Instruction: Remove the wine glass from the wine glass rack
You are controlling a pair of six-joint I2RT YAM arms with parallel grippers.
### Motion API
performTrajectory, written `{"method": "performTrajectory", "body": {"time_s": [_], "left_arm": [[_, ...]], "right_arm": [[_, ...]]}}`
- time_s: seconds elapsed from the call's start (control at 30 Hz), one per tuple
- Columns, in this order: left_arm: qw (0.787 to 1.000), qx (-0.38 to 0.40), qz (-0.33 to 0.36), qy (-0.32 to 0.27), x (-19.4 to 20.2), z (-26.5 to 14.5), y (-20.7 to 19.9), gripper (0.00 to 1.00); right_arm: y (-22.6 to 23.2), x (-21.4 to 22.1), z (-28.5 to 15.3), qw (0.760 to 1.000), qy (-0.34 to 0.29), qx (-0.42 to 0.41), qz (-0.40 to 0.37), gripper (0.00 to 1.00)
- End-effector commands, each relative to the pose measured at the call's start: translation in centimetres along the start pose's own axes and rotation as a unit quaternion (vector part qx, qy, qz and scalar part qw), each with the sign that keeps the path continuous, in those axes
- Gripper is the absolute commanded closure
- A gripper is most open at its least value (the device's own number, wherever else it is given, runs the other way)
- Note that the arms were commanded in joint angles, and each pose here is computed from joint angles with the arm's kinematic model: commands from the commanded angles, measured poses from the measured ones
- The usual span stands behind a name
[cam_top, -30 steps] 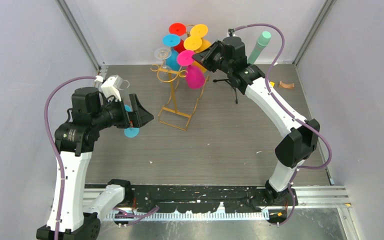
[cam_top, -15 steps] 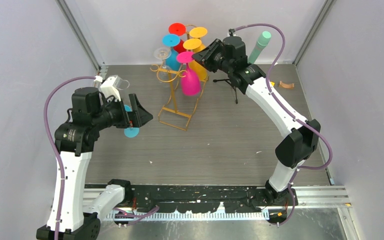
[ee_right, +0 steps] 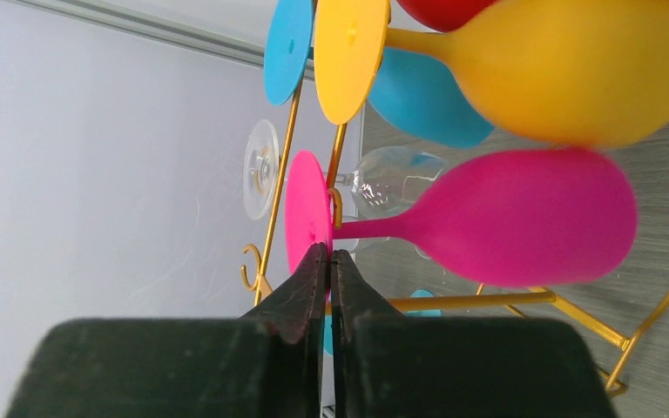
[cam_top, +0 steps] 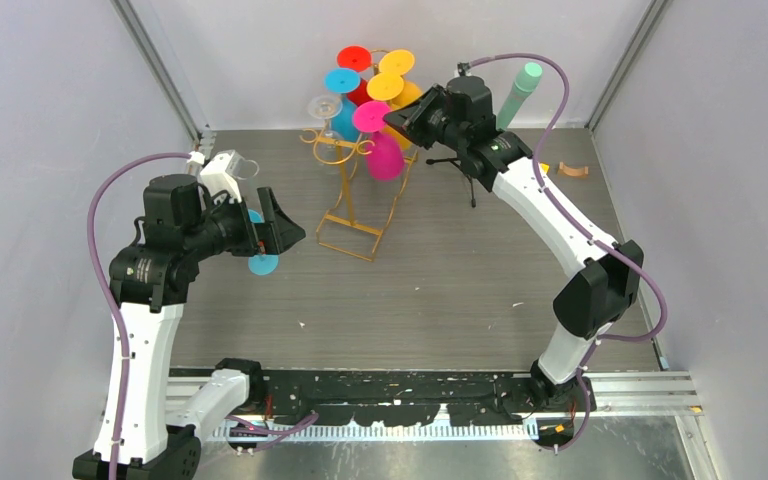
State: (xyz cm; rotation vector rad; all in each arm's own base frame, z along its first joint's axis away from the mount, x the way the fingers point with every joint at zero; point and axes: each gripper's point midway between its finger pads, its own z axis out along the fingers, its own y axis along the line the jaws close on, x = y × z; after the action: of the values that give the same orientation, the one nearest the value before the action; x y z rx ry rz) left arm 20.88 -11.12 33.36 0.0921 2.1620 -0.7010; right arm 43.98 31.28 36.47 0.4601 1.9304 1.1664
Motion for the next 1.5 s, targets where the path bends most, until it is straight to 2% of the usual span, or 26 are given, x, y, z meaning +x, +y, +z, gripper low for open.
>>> {"method": "performTrajectory", "body": {"time_s": [0.0, 0.4, 0.53, 1.13, 1.33, 1.47], "left_arm": [[1.0, -0.002, 0.013, -0.007, -0.2, -0.2, 0.0, 0.0], [1.0, -0.006, 0.014, -0.01, -0.3, -0.3, 0.1, 0.0], [1.0, -0.007, 0.013, -0.01, -0.4, -0.3, 0.1, 0.0], [1.0, 0.001, -0.005, -0.023, -0.3, -0.7, -0.4, 0.0], [0.999, 0.018, -0.022, -0.025, -0.3, -0.6, -1.1, 0.0], [0.998, 0.05, -0.042, -0.026, -0.4, -0.3, -2.1, 0.0]], "right_arm": [[2.8, -1.0, -1.9, 0.999, -0.013, -0.04, 0.009, 0.97], [6.0, -4.0, -5.2, 0.992, -0.085, -0.089, 0.032, 1.0], [6.2, -4.3, -6.1, 0.991, -0.092, -0.089, 0.036, 1.0], [2.5, -4.1, -5.3, 0.993, -0.11, -0.025, 0.026, 1.0], [3.0, -4.1, -7.7, 0.992, -0.115, -0.04, 0.034, 1.0], [4.0, -3.4, -11.2, 0.99, -0.106, -0.073, 0.056, 1.0]]}}
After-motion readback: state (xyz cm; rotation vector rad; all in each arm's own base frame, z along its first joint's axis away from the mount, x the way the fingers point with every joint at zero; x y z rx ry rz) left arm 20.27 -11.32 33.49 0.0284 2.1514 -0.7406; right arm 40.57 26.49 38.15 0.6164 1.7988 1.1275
